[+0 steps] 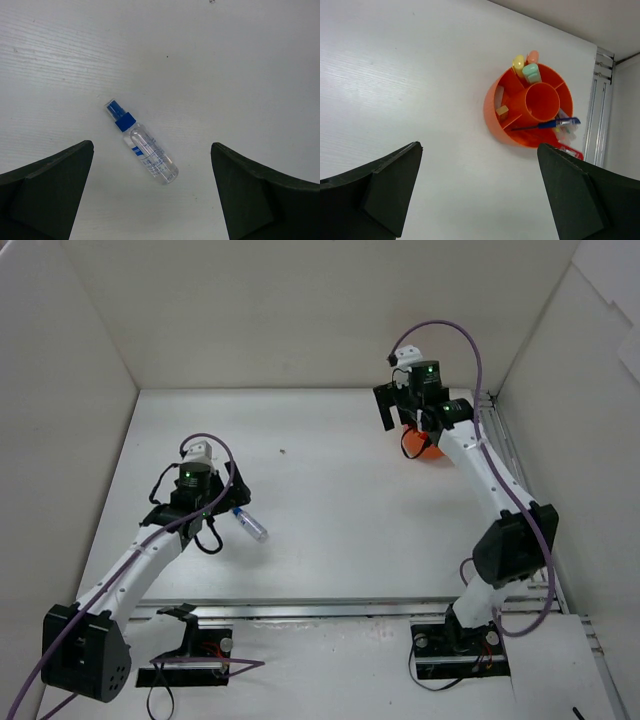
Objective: Sort the stationery into containers
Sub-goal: Place the stationery in the storage box, then pick up the stationery from the center of the board.
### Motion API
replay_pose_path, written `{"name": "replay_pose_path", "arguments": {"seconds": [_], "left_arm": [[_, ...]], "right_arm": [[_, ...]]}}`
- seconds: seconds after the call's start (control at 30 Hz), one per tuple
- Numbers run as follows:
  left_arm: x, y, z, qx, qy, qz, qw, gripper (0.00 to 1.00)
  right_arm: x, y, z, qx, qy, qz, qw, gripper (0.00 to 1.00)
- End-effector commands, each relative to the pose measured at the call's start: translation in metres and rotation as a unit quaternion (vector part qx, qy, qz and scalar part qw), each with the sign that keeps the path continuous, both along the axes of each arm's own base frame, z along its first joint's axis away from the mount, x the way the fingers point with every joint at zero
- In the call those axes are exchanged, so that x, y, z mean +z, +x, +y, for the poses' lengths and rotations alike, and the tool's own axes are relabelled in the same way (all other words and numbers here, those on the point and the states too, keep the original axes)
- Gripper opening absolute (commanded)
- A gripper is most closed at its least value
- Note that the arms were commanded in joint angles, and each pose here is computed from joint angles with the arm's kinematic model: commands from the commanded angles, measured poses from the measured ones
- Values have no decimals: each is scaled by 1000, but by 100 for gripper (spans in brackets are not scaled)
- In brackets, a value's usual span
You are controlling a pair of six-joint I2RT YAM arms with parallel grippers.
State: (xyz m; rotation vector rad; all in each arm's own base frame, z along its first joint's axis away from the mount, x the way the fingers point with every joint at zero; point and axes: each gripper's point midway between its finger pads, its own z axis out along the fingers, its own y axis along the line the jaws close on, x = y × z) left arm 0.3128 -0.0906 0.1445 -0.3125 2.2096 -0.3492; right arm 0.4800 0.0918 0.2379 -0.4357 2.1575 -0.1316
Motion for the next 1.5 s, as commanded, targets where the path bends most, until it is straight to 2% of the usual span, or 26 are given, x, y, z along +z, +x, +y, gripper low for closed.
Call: {"name": "replay_pose_path", "arguments": {"seconds": [0.0,0.03,0.1,0.2,0.47,0.57,0.77,0.87,0.9,0.97,1.03,1.07,1.1,1.2,1.33,1.4,1.43,1.47], "left_arm": [[22,21,-5,16,-24,-27,999,100],[16,24,-7,21,-29,-15,999,100],[10,27,-4,36,-35,-4,999,100],[-10,32,3,83,-40,21,995,100],[-57,42,-2,129,-74,86,985,100],[-73,43,-7,131,-79,116,981,93],[-90,38,-10,132,-80,145,977,72],[-98,35,-17,124,-76,153,977,51],[-99,36,-17,123,-75,154,978,39],[-103,34,-27,108,-74,160,978,20],[-104,34,-32,105,-74,161,979,9],[-106,34,-32,104,-74,164,978,0],[-106,33,-35,100,-74,164,979,0],[-99,32,-37,93,-69,153,982,0],[-68,31,-43,79,-52,99,991,0],[-40,31,-48,61,-55,58,995,0],[-28,29,-55,49,-57,41,996,0],[-8,28,-58,38,-65,10,997,0]], "right_arm": [[22,-22,-7,-98,43,-50,993,98],[36,-30,0,-110,68,-81,988,98],[15,-44,5,-134,86,-88,983,98],[16,-71,15,-132,129,-110,977,98],[3,-96,16,-145,132,-109,974,98],[0,-102,12,-157,129,-111,973,98],[-2,-115,0,-186,113,-122,968,98],[-4,-122,-1,-191,117,-123,967,98],[-1,-124,-1,-190,120,-127,966,98],[-4,-129,-3,-195,118,-127,965,98],[-3,-135,-6,-198,119,-130,964,98],[-4,-138,-5,-196,120,-129,965,98],[-1,-140,-5,-195,125,-133,964,98],[0,-148,8,-147,139,-120,972,98],[2,-169,56,-8,211,-80,974,98],[9,-181,77,54,247,-75,964,98],[-2,-191,89,90,260,-54,960,98],[13,-200,115,159,304,-58,938,98]]}}
